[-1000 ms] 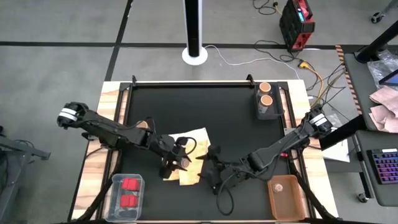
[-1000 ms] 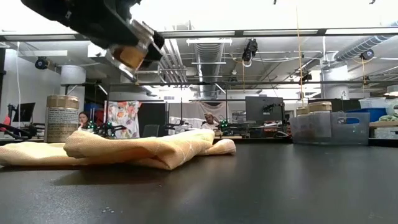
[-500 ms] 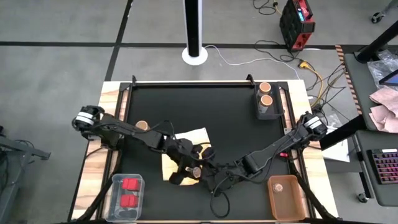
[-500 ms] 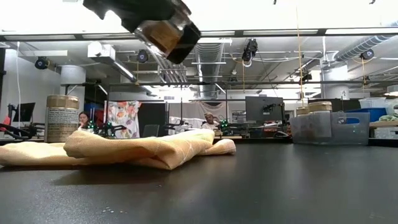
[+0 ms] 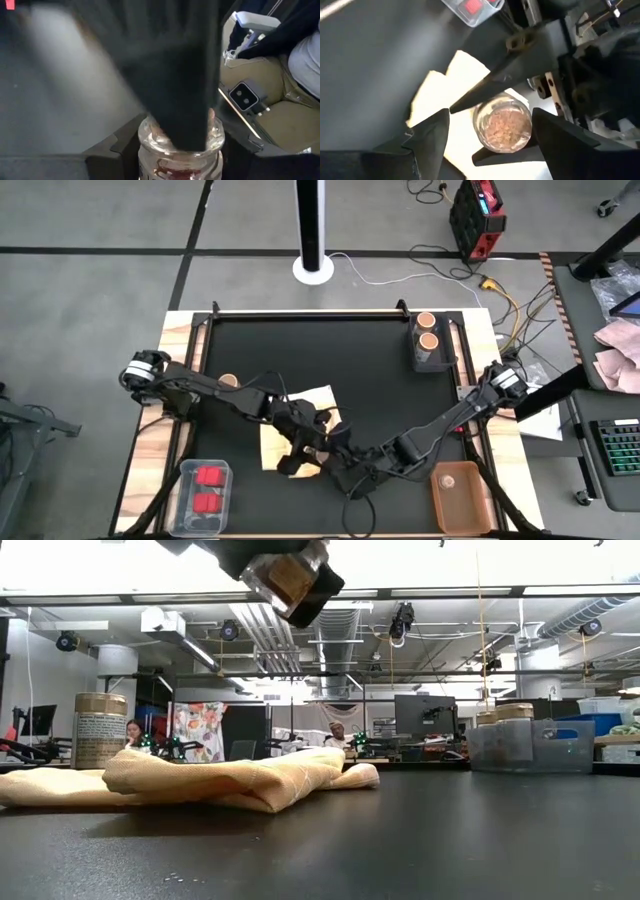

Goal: Sort spices by type
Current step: Put the brown spice bottle into the orange bin

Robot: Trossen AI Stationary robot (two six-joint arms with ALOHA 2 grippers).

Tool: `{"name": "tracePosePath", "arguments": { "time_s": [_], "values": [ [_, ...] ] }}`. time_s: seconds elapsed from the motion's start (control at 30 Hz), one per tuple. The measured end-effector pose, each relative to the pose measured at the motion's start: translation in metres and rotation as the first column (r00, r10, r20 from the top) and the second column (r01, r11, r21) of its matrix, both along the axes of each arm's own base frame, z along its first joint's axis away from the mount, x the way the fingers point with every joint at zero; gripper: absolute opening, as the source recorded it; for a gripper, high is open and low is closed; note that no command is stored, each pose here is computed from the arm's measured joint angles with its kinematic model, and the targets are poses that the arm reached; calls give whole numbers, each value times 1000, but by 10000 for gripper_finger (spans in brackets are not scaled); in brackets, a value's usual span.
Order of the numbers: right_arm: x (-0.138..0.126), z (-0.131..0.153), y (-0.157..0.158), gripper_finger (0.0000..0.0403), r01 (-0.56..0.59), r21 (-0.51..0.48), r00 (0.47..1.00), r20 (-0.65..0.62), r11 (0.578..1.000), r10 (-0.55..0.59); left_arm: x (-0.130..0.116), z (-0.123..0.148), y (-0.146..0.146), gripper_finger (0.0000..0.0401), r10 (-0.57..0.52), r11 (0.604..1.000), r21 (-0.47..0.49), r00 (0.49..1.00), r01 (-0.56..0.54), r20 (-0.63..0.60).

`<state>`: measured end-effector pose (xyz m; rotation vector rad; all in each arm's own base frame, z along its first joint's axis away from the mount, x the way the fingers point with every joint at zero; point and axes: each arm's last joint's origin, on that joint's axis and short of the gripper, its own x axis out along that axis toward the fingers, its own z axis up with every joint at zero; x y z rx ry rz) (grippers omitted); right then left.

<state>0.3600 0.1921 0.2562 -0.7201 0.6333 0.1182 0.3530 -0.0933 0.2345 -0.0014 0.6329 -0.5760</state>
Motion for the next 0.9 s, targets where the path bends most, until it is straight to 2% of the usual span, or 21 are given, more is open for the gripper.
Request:
{"name": "tracePosePath", "arguments": {
  "time_s": [0.37, 0.57, 0.8, 0.9],
  "values": [
    [2, 0, 0, 248, -51, -68, 999, 0, 996, 51, 2, 7, -7, 171, -12, 1000, -15, 1000, 12, 2],
    [5, 0, -7, 237, -4, -102, 1000, 10, 995, 5, 3, 9, -8, 171, -9, 1000, -18, 1000, 9, 23],
    [6, 1, -7, 245, -24, -85, 1000, 8, 996, 25, 2, 9, -9, 177, -9, 1000, -19, 1000, 9, 13],
    [6, 1, -7, 234, -22, -80, 1000, 11, 997, 23, 2, 9, -9, 177, -14, 1000, -13, 1000, 14, 18]
  ]
}}
